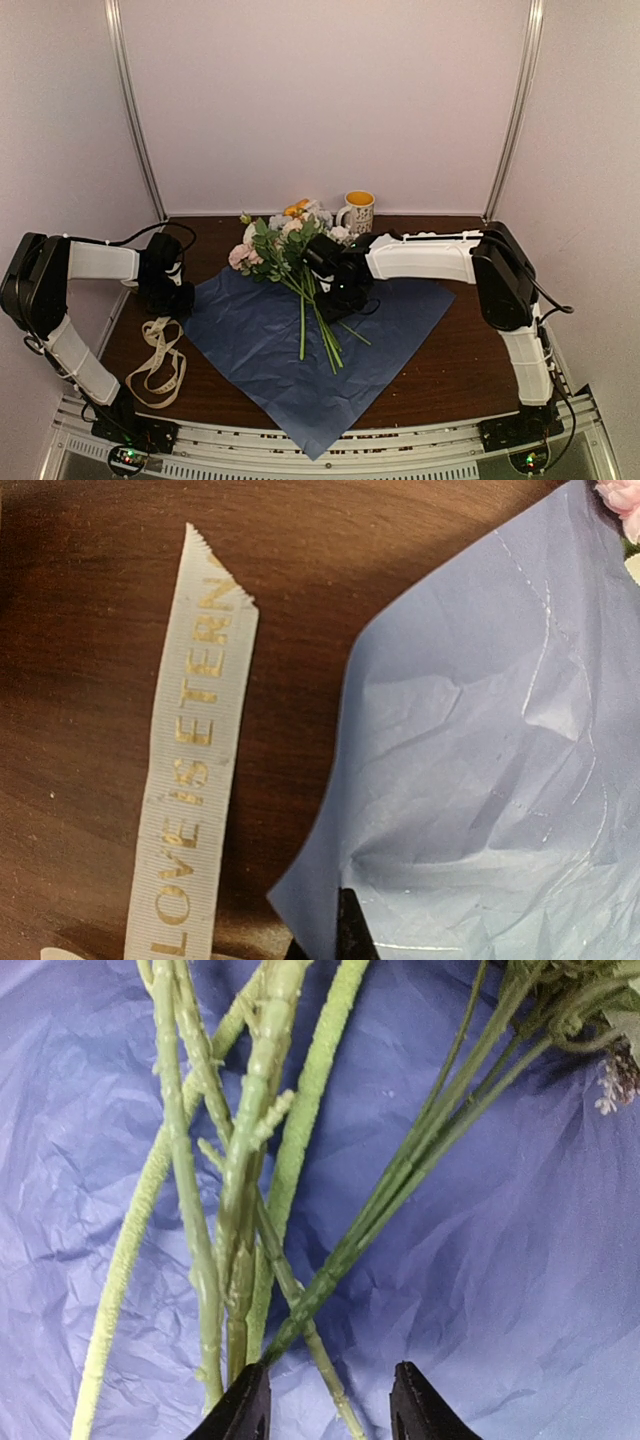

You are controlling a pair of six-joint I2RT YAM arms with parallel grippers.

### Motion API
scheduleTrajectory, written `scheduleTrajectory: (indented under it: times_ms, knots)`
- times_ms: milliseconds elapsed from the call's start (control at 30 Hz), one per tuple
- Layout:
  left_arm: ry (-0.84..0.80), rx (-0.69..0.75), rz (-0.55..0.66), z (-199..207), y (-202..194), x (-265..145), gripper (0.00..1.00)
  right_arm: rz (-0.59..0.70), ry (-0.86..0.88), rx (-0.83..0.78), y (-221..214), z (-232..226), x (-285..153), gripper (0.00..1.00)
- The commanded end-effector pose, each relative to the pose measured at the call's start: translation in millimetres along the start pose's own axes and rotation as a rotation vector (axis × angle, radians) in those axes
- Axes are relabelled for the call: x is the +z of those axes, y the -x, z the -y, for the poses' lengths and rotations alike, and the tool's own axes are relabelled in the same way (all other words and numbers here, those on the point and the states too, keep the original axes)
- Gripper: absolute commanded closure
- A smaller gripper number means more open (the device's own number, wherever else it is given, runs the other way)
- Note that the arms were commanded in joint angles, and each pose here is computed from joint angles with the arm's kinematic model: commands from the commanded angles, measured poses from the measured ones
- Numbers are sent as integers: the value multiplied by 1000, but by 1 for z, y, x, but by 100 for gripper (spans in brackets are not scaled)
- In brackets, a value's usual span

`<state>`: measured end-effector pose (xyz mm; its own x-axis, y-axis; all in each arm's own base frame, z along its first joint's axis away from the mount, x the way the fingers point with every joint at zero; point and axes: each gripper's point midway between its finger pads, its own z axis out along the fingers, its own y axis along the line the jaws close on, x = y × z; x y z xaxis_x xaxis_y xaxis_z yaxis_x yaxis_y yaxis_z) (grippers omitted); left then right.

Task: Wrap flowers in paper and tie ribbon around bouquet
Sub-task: Adjust the fake flower on the flattened wrapping paper.

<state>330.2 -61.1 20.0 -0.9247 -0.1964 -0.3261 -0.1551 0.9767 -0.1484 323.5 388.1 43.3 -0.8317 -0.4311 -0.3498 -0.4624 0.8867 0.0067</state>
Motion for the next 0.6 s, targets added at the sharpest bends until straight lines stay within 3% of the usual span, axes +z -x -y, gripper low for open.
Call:
scheduleTrajectory:
  times_ms: [0,133,267,333,433,567]
  knots:
    - [-35,15,52,6,14,-8,100,27,-16,-8,-5,10,-33,56]
    - [-33,13,104,6,22,-25,70,66,-35,6,-17,26,-61,56]
    - [20,1,186,-3,34,-59,28,65,-34,26,-37,38,-77,52]
    - [40,-4,237,-7,40,-80,14,44,-25,39,-53,42,-79,52]
    - [23,-8,318,-5,45,-112,5,29,-11,73,-71,47,-85,52]
    - [-9,-19,402,-5,41,-145,3,32,-8,110,-88,55,-92,51]
